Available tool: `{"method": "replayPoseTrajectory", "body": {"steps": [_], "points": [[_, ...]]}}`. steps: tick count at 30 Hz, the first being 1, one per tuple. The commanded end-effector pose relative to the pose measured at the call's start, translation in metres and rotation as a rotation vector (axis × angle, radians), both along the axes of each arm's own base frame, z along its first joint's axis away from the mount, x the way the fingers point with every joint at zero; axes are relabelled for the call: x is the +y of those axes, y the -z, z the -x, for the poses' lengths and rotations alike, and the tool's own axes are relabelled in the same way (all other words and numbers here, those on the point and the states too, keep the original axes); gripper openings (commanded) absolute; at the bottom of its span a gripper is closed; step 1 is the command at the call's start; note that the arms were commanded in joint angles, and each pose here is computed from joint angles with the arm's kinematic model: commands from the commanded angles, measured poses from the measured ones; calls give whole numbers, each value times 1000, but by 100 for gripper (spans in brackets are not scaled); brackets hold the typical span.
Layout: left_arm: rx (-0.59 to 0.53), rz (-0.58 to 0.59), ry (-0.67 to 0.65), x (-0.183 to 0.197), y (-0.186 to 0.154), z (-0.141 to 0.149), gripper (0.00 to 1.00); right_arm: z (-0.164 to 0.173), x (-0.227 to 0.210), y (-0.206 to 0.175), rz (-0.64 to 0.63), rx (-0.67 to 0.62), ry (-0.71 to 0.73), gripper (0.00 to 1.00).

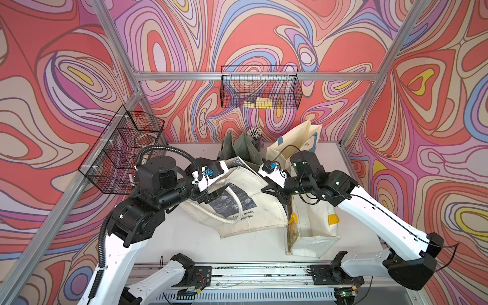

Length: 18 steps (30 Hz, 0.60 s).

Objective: Put away the canvas bag
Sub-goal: Press the canvas bag at the center of the board.

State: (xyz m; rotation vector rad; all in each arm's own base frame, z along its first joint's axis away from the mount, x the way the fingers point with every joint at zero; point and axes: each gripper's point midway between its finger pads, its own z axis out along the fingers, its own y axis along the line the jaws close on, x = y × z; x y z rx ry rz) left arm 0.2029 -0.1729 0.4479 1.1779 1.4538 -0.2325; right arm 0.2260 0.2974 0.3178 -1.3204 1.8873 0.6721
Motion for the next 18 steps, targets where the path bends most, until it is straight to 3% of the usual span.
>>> {"method": "replayPoseTrajectory", "body": {"steps": [1,18], "points": [[23,15,62,-6,-10,12,80,7,-10,-7,53,8,-10,0],[23,-146,146,-52,-17,5,82,10,-22,-26,191,73,-14,0]]}}
